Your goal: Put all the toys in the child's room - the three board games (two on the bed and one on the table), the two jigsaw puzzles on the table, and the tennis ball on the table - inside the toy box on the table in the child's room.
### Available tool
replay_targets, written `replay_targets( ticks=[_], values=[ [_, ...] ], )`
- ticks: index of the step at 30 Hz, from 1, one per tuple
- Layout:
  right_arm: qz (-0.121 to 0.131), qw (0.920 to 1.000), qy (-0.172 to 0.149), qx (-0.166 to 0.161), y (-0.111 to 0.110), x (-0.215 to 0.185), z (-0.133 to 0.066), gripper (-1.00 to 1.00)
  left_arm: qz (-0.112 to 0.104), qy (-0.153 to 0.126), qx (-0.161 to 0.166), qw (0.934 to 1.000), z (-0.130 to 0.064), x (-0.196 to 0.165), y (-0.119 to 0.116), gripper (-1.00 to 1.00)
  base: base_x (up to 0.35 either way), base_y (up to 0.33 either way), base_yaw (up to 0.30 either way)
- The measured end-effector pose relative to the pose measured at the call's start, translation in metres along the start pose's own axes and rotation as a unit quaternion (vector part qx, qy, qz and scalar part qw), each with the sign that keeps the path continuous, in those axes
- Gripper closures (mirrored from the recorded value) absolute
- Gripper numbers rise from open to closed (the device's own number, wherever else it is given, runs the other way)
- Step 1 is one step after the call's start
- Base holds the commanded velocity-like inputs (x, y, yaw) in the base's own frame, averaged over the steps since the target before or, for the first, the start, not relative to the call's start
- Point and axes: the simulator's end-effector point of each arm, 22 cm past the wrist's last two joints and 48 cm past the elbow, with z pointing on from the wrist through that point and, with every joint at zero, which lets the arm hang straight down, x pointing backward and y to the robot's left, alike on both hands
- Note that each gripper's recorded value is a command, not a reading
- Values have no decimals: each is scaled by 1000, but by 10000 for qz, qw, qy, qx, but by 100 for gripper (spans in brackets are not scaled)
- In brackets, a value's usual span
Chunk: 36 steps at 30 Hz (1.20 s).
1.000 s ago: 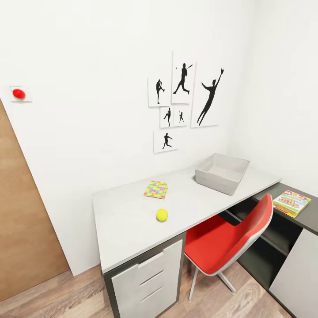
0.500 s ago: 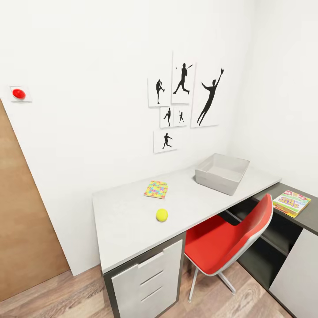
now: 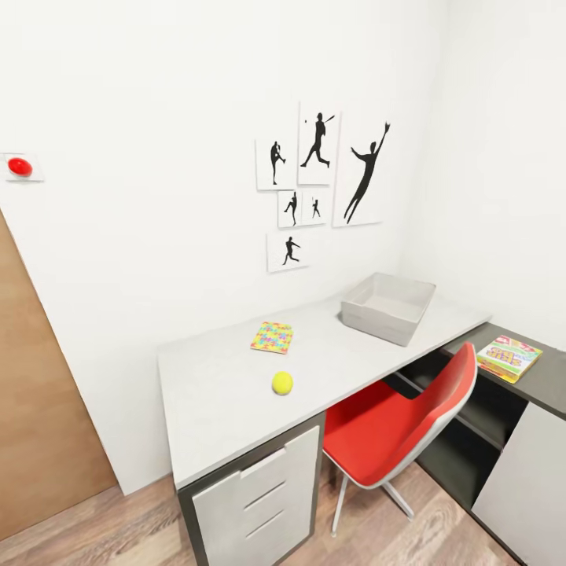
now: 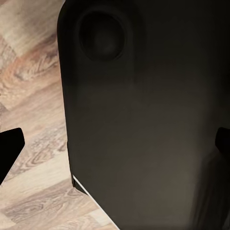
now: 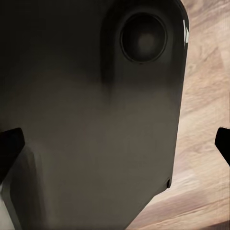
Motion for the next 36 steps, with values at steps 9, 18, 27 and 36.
replay_targets(
  ticks=[9,18,27,36],
  values=[
    [10,10000,0,0,0,0,0,-100,1,0,1,10000,0,0,0,-100,0,0,-268],
    [21,10000,0,-7,0,0,0,-100,24,2,1,10000,0,0,0,-100,0,0,-277],
    [27,10000,1,3,0,0,-12,-100,32,-68,-2,10000,-12,-3,0,-100,0,0,-236],
    [18,10000,2,6,0,1,-26,-100,43,-349,-9,9994,-27,-15,1,-100,0,0,-25]
  ],
)
